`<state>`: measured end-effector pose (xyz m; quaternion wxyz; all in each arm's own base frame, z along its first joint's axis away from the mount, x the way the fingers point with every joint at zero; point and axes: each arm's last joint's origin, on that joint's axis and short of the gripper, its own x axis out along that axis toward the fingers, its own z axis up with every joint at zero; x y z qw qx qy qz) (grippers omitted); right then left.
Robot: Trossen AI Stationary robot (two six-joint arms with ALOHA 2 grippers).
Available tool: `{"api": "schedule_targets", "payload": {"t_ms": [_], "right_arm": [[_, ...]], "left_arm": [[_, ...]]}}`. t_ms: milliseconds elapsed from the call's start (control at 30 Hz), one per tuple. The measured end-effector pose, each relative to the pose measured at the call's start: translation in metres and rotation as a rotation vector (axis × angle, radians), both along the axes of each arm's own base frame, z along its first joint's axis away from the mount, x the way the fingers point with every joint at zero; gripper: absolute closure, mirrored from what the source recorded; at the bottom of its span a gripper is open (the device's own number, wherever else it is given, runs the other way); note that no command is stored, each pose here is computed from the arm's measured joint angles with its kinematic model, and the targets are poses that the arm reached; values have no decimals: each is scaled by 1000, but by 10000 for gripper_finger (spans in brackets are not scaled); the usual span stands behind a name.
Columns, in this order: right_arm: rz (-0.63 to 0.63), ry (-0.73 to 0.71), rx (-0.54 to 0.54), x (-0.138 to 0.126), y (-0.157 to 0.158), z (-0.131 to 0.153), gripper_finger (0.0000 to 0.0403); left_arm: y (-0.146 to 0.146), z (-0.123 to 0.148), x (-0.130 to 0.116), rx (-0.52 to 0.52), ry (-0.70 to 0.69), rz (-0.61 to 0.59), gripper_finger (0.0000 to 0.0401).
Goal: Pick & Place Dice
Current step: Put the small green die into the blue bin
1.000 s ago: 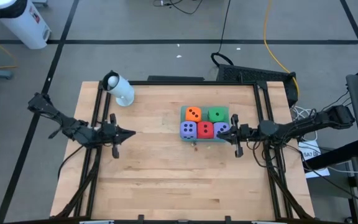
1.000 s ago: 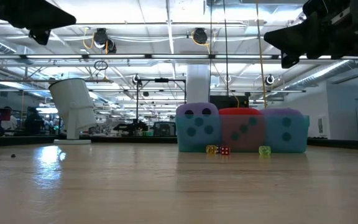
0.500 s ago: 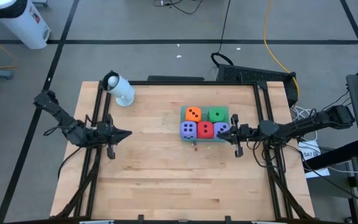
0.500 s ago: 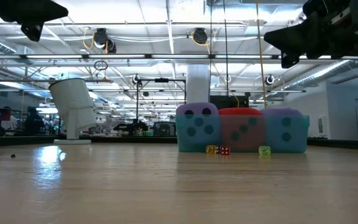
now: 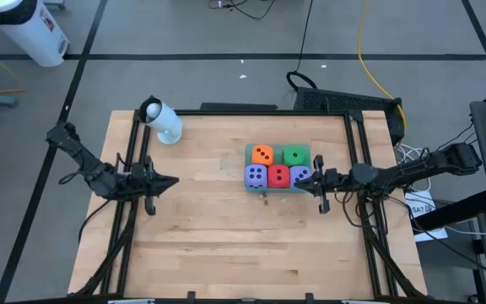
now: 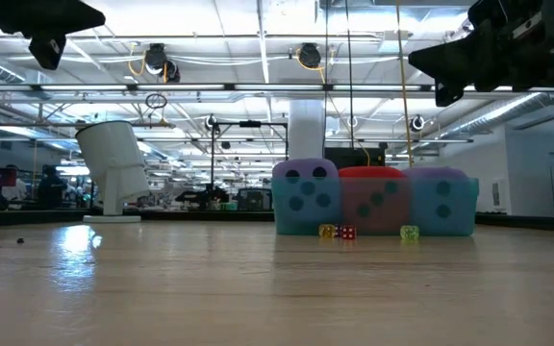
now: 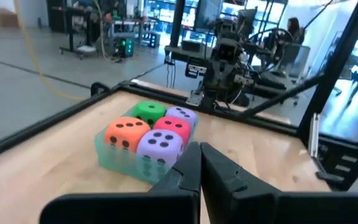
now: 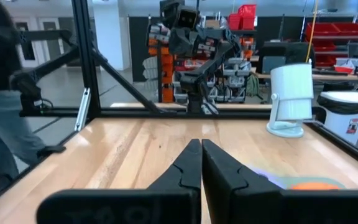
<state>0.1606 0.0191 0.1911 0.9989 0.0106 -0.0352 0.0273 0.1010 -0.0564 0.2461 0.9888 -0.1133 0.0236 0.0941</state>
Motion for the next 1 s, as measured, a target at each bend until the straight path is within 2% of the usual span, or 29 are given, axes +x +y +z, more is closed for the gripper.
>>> {"api": "schedule_targets", "payload": {"t_ms": [100, 200, 467, 633, 833, 1000], "right_arm": [[-3, 29, -15, 0, 0, -3, 399], [-3, 28, -17, 0, 0, -3, 399], [-16, 90, -19, -1, 8, -9, 399], [29, 218, -44, 1, 18, -11, 402], [-70, 344, -20, 5, 38, -15, 402], [-214, 401, -62, 9, 57, -28, 402]], "left_arm": [[1, -5, -1, 40, 43, 15, 396], [5, -7, -3, 76, 58, 80, 396], [10, -7, -10, 96, 47, 81, 396], [10, -10, -9, 138, 59, 89, 396], [12, -10, -9, 147, 65, 113, 396], [12, -10, -9, 148, 66, 113, 396]]}}
